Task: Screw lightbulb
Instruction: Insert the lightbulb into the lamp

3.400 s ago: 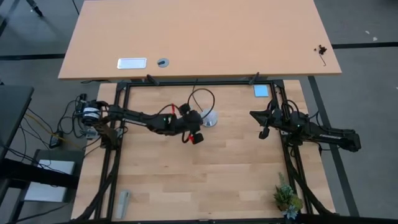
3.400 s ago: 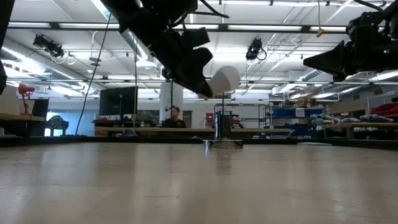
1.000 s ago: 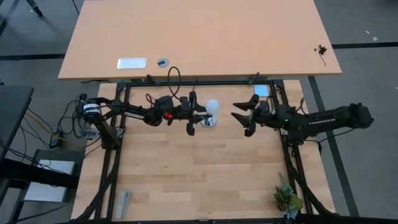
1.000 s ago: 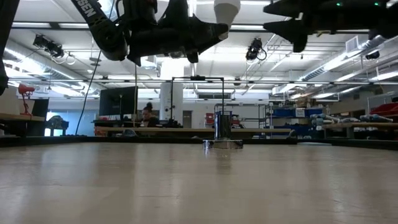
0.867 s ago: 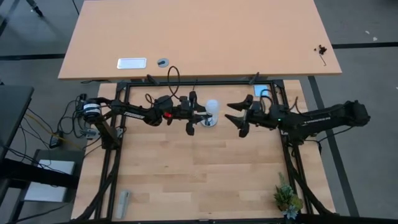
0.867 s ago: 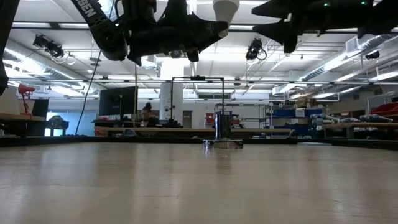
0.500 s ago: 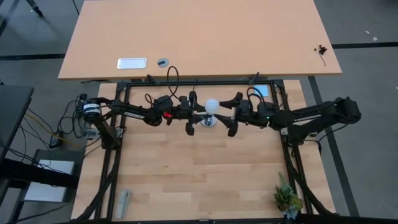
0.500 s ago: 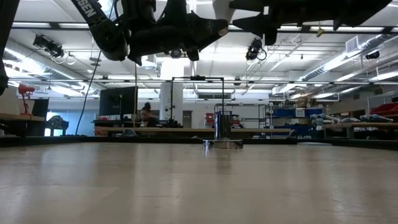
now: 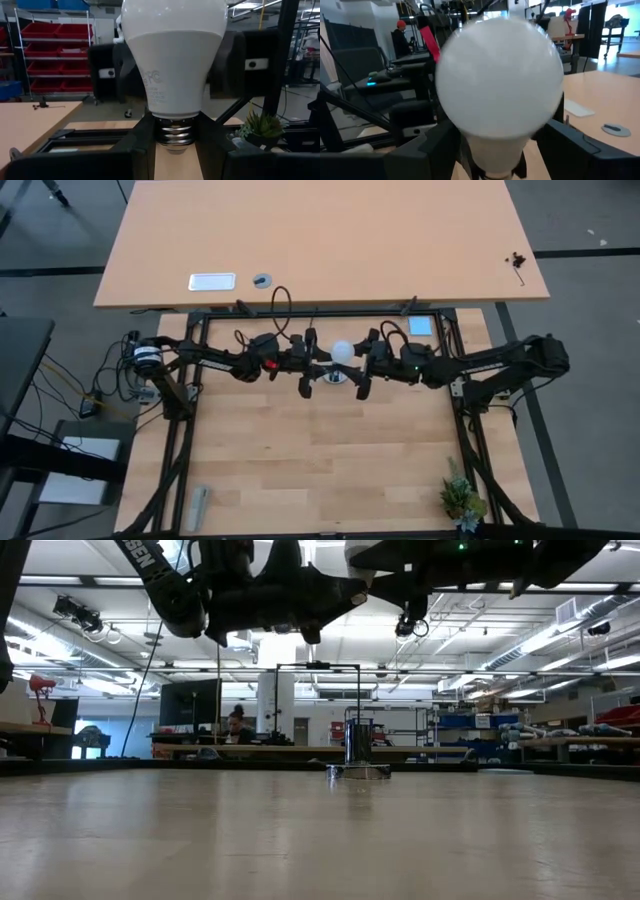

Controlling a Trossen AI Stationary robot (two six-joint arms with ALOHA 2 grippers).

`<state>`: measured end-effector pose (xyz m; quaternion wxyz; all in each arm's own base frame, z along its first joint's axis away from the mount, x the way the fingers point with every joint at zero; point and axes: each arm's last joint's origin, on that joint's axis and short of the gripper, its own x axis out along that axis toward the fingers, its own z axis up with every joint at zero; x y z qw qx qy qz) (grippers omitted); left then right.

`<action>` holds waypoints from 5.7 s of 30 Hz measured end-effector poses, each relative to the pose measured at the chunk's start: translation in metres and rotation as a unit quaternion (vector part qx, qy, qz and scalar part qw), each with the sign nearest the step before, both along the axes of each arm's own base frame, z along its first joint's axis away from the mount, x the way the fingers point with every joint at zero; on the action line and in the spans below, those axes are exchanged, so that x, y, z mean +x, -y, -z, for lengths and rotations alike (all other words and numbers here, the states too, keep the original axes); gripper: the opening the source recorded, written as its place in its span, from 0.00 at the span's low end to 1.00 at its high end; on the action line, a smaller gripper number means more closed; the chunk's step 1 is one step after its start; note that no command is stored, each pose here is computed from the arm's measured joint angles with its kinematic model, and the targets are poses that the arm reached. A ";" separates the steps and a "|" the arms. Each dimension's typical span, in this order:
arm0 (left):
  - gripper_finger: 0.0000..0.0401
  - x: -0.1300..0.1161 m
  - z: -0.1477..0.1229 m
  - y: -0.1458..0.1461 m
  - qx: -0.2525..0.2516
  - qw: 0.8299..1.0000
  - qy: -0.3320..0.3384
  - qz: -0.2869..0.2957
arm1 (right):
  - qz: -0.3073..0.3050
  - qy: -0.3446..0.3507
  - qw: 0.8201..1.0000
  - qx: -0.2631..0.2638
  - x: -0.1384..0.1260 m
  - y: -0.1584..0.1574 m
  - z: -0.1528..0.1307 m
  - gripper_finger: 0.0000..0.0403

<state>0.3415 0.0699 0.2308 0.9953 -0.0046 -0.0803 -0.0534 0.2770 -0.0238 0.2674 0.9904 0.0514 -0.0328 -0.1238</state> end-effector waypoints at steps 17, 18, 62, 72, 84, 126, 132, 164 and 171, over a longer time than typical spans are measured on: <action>0.25 0.001 0.008 0.002 -0.007 0.999 -0.041 0.005 | -0.020 -0.017 1.000 -0.005 0.006 -0.002 0.009 0.59; 0.25 0.001 0.008 0.002 -0.008 0.999 -0.041 0.005 | -0.022 -0.018 1.000 -0.007 0.006 -0.002 0.009 0.58; 0.09 -0.014 0.028 -0.025 0.038 0.975 -0.201 -0.086 | 0.037 -0.026 0.999 -0.021 -0.002 0.052 0.094 0.56; 0.01 -0.028 0.041 -0.026 0.041 0.976 -0.184 -0.106 | 0.075 0.014 0.997 0.004 0.007 0.065 0.134 0.56; 0.00 -0.049 0.053 -0.024 0.034 0.985 -0.121 -0.118 | 0.089 0.003 0.996 0.028 0.012 0.067 0.164 0.51; 0.00 -0.019 0.013 -0.063 -0.015 0.960 -0.202 -0.195 | 0.080 -0.037 0.996 0.007 0.019 0.064 0.186 0.49; 0.00 -0.016 0.017 -0.059 -0.015 0.960 -0.214 -0.179 | 0.080 -0.038 0.996 0.003 0.020 0.064 0.186 0.49; 0.00 -0.009 0.022 -0.047 -0.019 0.963 -0.217 -0.158 | 0.084 -0.023 0.996 0.000 0.027 0.066 0.170 0.64; 0.00 -0.009 0.022 -0.046 -0.020 0.964 -0.214 -0.157 | 0.086 -0.063 0.994 0.003 0.026 0.066 0.160 0.72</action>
